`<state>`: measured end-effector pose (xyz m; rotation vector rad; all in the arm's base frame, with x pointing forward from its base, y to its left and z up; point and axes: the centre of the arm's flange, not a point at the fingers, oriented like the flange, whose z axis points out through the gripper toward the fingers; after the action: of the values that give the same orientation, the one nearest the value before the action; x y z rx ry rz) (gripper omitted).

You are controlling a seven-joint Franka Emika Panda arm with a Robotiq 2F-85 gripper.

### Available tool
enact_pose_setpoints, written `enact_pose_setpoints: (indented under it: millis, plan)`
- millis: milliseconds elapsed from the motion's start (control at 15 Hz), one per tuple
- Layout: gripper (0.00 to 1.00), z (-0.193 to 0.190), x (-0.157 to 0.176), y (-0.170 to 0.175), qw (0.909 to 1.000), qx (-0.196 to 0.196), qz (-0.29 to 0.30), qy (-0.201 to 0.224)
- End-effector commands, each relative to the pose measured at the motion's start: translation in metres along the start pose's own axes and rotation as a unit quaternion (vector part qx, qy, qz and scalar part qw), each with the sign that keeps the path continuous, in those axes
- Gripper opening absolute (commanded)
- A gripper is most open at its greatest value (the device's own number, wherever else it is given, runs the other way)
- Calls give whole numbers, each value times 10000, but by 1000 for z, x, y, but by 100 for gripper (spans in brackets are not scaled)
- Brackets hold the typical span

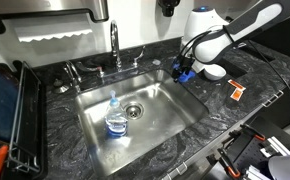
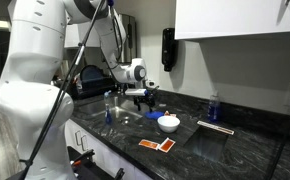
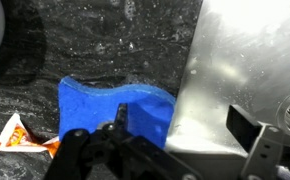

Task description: Move the blue sponge forwards

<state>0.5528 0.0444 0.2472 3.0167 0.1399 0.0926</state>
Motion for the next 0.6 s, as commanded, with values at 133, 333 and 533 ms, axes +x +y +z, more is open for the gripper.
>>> enact_pose_setpoints:
  millis: [133, 333, 533]
  plan:
    - [74, 16, 7, -1, 9990, -421, 151, -86]
    - [51, 19, 8, 2, 9977, -603, 279, -109]
    - [31, 18, 8, 3, 9969, -699, 354, -117]
